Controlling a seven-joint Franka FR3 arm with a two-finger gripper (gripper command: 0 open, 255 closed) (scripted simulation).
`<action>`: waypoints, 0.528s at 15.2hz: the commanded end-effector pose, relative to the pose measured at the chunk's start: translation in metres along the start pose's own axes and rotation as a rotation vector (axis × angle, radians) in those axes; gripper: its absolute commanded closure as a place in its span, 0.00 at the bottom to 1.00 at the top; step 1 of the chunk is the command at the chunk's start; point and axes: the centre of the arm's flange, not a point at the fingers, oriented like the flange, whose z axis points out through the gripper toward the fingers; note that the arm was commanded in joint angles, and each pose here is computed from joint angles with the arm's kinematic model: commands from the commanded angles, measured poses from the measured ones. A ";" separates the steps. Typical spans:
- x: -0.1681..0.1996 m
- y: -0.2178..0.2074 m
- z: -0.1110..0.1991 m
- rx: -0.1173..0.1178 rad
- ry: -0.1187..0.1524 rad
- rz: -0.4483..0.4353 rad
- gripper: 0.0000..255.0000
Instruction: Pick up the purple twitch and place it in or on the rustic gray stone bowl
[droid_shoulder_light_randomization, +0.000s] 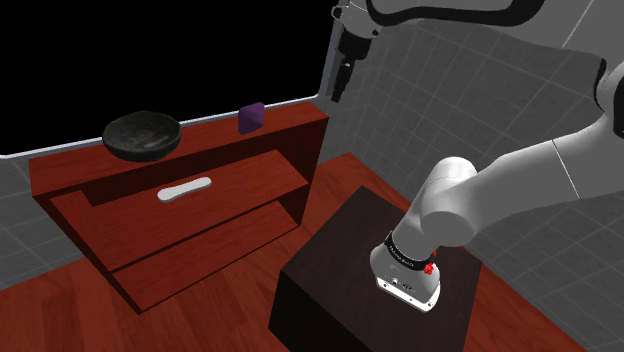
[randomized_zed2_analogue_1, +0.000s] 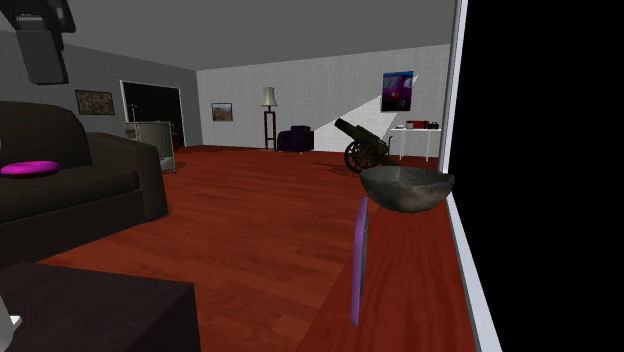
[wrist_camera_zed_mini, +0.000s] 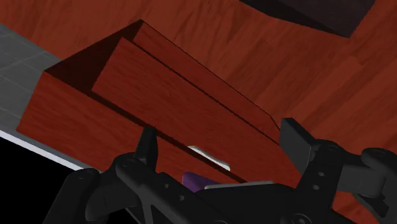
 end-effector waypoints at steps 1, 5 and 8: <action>0.017 0.019 0.016 0.018 0.023 -0.107 0.00; 0.051 0.049 0.044 0.058 0.066 -0.307 0.00; 0.080 0.066 0.065 0.089 0.098 -0.458 0.00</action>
